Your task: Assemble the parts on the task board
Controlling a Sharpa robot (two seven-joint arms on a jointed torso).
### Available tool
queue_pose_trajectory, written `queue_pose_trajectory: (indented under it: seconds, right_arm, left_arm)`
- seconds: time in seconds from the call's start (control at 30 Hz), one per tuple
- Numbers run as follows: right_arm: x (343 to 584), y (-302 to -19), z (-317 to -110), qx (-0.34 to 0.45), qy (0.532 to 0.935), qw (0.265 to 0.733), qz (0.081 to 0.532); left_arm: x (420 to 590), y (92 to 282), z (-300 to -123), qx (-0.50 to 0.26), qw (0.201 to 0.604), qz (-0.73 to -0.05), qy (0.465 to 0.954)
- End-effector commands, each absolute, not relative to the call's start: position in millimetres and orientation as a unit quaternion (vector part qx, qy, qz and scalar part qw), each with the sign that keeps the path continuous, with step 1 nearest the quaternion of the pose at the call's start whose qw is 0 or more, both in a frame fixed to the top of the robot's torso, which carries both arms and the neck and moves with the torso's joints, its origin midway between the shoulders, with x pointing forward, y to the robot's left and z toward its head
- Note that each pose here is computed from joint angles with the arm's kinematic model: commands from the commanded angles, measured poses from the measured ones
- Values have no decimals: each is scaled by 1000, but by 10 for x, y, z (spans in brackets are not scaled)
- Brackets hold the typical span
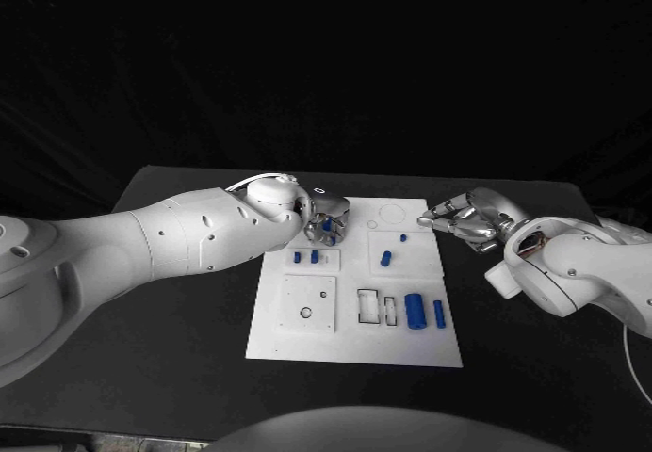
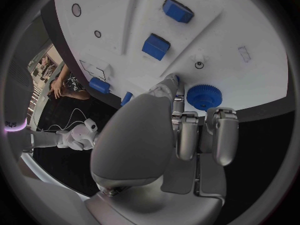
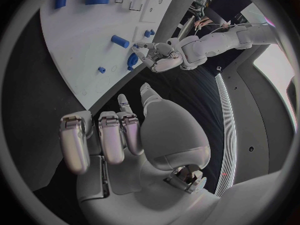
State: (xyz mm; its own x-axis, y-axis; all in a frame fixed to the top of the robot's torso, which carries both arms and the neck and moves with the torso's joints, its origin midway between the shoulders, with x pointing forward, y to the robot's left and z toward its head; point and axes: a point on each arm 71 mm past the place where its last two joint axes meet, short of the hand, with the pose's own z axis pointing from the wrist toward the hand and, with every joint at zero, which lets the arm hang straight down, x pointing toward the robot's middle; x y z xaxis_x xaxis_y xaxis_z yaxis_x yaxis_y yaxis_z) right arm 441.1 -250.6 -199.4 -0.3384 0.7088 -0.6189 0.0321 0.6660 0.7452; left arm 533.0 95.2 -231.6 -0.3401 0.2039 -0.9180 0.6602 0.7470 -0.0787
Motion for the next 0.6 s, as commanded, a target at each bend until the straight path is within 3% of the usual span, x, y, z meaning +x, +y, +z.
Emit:
queue_pose_trajectory:
  seconds: [0.03,0.6]
  right_arm:
    - [4405,-2501,-2012,244,756,513,325]
    - [4410,-2510,-2025,244,758,512,324]
  left_arm:
    - [5256,948,-2392,290,499,-235,782]
    - [5171,1015,-1925,289,566,-273,722]
